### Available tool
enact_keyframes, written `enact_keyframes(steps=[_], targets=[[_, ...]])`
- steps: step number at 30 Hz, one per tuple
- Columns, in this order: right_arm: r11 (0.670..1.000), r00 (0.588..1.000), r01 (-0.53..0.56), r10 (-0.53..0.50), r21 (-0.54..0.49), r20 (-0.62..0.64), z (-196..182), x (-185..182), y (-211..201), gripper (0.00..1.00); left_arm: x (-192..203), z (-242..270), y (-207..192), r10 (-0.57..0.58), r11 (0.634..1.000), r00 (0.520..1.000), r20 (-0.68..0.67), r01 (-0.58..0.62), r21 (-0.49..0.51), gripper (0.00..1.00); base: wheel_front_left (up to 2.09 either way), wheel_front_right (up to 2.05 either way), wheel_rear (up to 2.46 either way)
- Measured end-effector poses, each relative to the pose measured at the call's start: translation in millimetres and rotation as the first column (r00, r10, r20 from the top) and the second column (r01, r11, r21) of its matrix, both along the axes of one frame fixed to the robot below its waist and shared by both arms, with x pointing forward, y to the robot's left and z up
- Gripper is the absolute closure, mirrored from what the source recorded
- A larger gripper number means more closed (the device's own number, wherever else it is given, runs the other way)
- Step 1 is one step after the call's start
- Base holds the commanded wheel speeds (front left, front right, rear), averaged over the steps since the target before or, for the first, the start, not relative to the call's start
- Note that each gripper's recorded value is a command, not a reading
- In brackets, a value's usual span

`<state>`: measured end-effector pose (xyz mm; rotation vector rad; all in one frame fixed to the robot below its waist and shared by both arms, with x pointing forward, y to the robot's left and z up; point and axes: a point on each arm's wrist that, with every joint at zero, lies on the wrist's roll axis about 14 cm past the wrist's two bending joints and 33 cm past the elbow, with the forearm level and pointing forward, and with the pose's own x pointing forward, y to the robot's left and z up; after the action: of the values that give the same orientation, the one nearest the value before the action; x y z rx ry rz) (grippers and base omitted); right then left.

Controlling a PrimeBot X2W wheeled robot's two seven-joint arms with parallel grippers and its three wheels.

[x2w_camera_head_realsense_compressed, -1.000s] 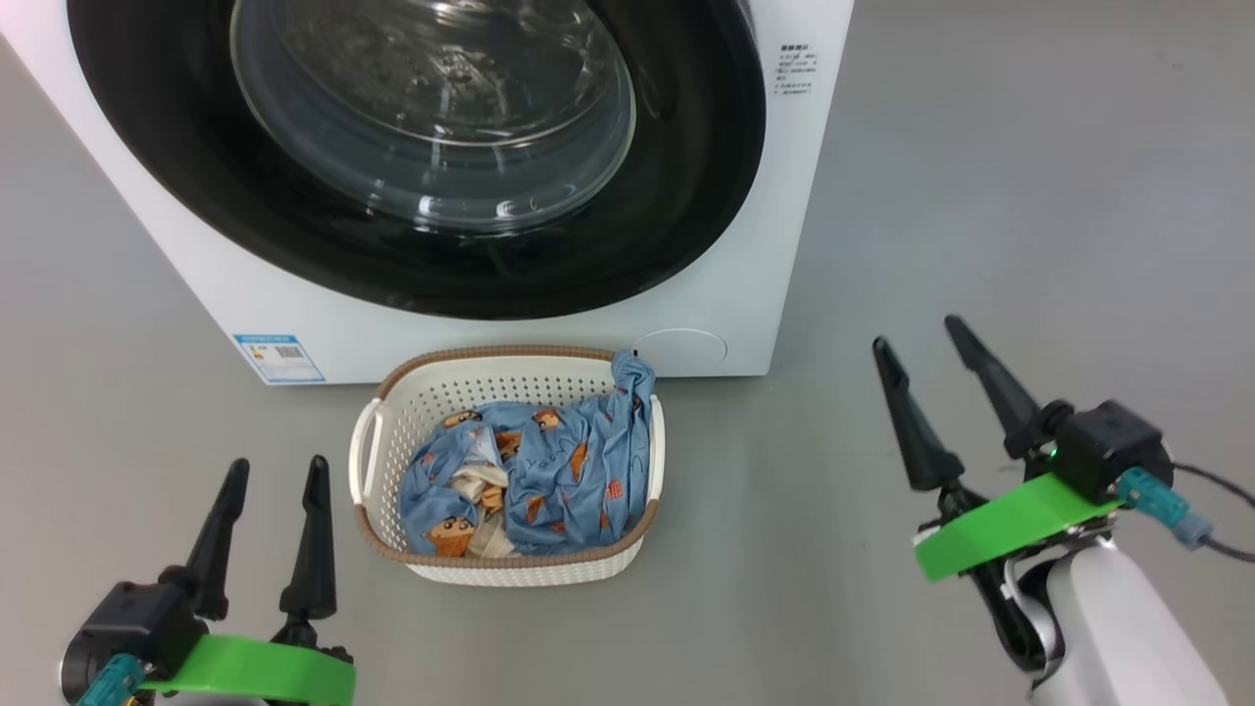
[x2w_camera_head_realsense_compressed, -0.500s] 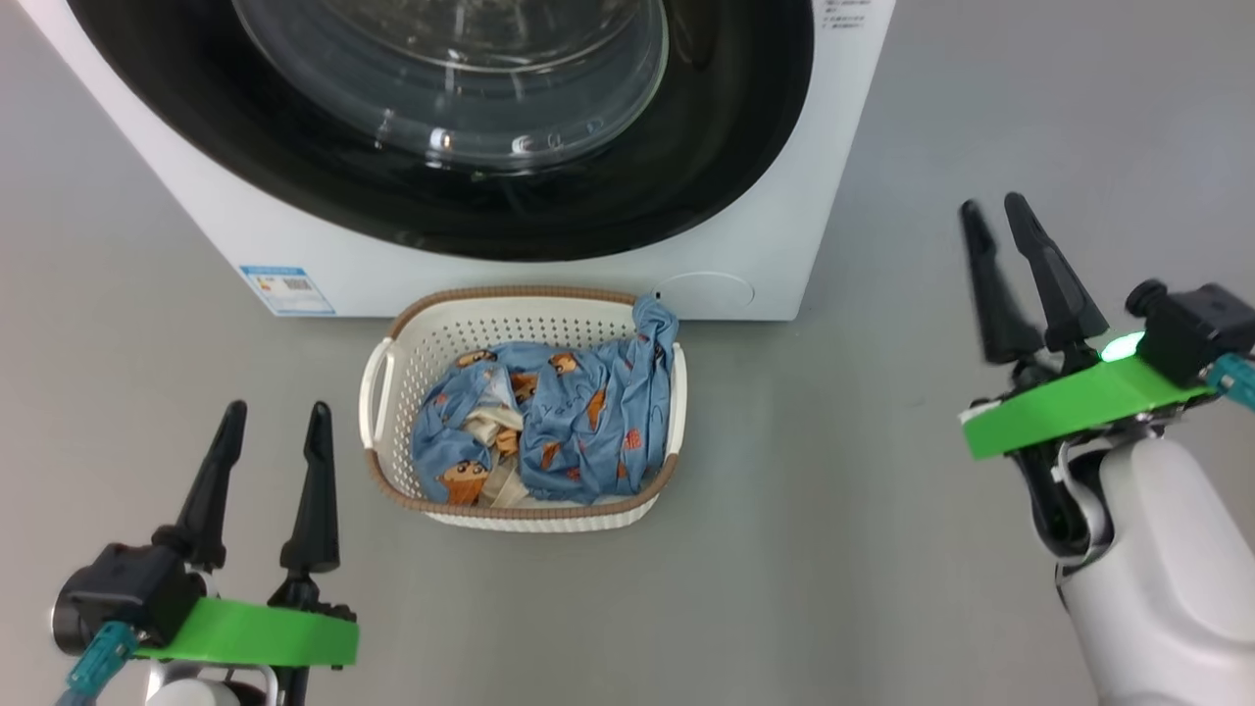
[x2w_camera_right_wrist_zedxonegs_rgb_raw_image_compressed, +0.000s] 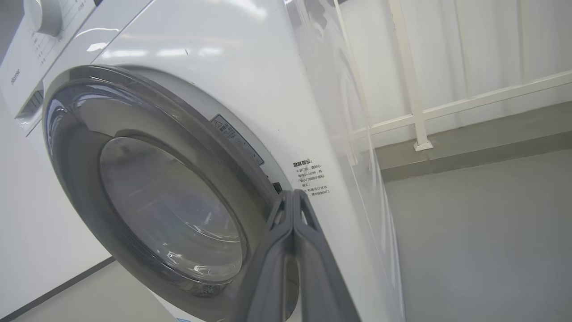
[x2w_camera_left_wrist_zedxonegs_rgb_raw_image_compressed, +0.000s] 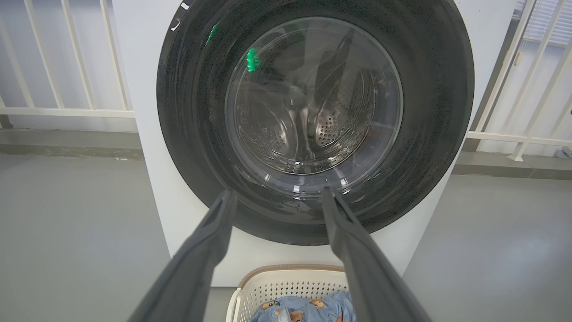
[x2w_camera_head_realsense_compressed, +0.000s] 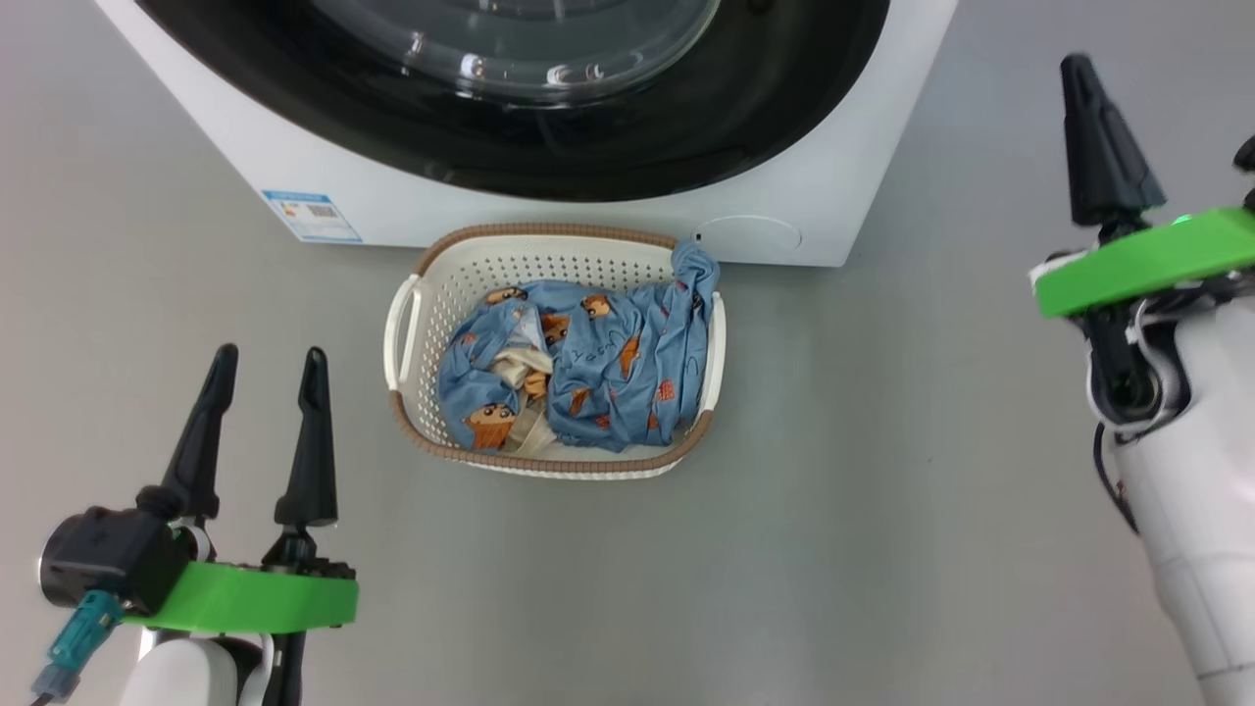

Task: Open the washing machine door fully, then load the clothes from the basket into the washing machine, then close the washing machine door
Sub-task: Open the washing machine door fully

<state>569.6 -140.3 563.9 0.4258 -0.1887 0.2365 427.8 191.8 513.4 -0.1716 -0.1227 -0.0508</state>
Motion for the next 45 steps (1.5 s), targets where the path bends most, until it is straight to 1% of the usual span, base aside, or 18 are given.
enact_keyframes(steps=[8,12,15,18,22,24,28,31,35,40,45], targets=[[0.995,0.998,-0.038,0.043,0.094,-0.049,1,36,5,1.00,9,-4,4,0.014,1.000,1.000,-0.003,-0.014,0.001,0.00,0.00,0.00,0.00],[0.980,0.993,-0.060,0.078,0.188,-0.090,-1,51,11,1.00,13,-7,0,0.008,1.000,1.000,-0.008,-0.008,-0.005,0.00,0.00,0.00,0.00],[0.954,0.982,-0.085,0.129,0.289,-0.136,-4,60,20,1.00,13,-10,2,0.016,1.000,1.000,-0.016,-0.016,-0.002,0.00,0.00,0.00,0.00],[0.911,0.959,-0.113,0.204,0.396,-0.196,-11,68,31,1.00,12,-12,6,0.025,1.000,0.999,-0.024,-0.025,0.003,0.00,0.00,0.00,0.00],[0.879,0.938,-0.131,0.260,0.460,-0.231,-13,76,35,1.00,11,-14,10,0.037,0.999,0.999,-0.031,-0.036,0.008,0.00,0.00,0.00,0.00],[0.856,0.927,-0.133,0.286,0.499,-0.244,-12,80,36,1.00,10,-14,12,0.043,0.999,0.999,-0.032,-0.042,0.011,0.00,0.00,0.00,0.00],[0.825,0.899,-0.147,0.341,0.545,-0.273,-14,87,40,1.00,10,-14,15,0.051,0.999,0.998,-0.032,-0.051,0.016,0.00,0.00,0.00,0.00],[0.808,0.879,-0.156,0.376,0.568,-0.294,-16,90,42,1.00,10,-16,17,0.055,0.998,0.998,-0.038,-0.055,0.018,0.00,0.00,0.00,0.00],[0.802,0.845,-0.172,0.419,0.572,-0.334,-24,95,47,1.00,10,-20,17,0.056,0.998,0.997,-0.051,-0.055,0.018,0.00,0.00,0.00,0.00],[0.788,0.825,-0.196,0.454,0.583,-0.337,-21,102,55,1.00,11,-26,16,0.053,0.998,0.996,-0.065,-0.052,0.018,0.00,0.00,0.00,0.00],[0.752,0.807,-0.205,0.492,0.627,-0.327,-20,109,62,1.00,13,-30,16,0.054,0.998,0.996,-0.076,-0.052,0.018,0.00,0.00,0.00,0.00]])
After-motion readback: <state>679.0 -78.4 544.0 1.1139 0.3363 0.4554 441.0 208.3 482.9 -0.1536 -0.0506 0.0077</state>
